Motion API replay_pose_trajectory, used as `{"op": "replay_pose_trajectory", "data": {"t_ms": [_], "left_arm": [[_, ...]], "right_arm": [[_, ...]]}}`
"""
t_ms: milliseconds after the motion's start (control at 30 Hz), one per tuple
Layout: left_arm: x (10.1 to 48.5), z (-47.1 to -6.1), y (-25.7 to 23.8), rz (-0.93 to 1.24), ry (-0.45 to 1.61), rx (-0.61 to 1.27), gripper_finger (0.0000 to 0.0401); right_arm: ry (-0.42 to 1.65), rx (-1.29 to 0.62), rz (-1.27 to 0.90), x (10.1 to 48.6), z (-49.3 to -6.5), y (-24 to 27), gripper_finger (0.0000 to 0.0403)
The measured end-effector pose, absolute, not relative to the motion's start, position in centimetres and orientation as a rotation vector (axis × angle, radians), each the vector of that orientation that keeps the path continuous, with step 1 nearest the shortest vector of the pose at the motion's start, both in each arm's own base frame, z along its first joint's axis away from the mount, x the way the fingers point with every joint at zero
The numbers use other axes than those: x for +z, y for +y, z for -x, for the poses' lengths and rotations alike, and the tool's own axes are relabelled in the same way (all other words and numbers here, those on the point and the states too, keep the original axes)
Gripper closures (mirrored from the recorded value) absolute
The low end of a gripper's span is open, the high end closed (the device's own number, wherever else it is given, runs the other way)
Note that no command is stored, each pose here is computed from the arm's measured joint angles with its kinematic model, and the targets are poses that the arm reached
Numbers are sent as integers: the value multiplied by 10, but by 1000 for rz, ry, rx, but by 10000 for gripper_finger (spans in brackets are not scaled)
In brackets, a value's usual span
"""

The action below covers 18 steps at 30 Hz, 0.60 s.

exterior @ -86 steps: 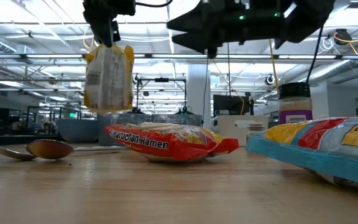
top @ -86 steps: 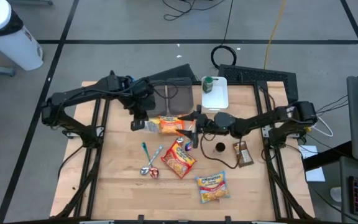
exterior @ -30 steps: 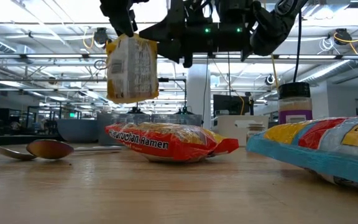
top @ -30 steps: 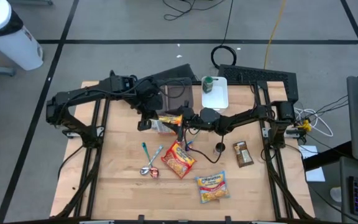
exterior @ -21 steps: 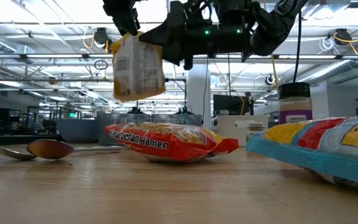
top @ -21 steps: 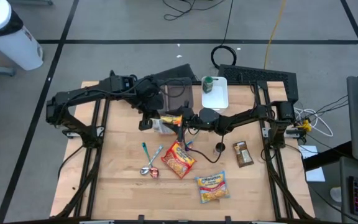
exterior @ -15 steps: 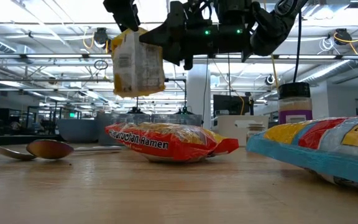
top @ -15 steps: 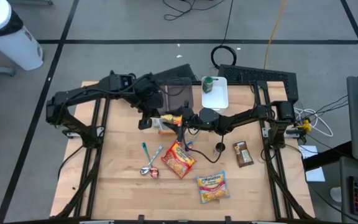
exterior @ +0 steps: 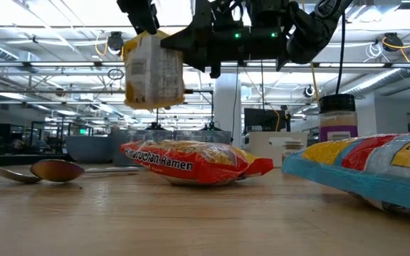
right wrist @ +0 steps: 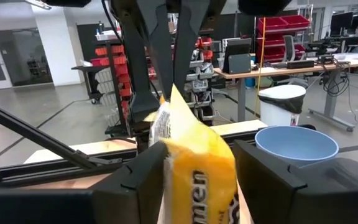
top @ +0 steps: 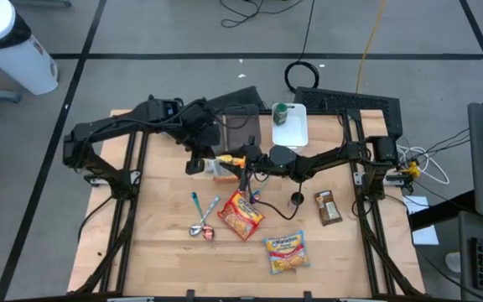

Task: Pick & Place Food Item
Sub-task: Put the yellow noodle pack into the right black bin

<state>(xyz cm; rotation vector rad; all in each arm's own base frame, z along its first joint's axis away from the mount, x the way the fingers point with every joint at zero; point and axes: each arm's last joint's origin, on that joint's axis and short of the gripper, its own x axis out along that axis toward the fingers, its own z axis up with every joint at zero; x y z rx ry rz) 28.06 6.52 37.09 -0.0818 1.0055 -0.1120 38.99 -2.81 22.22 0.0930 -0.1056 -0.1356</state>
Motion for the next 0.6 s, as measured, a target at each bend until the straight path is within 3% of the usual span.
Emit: {"op": "replay_pose_trajectory", "data": {"t_ms": [600], "left_arm": [[367,-284,66,83,1022,-115,401]], "right_arm": [[-126,-134,-91,224,-390,-28,273]]}}
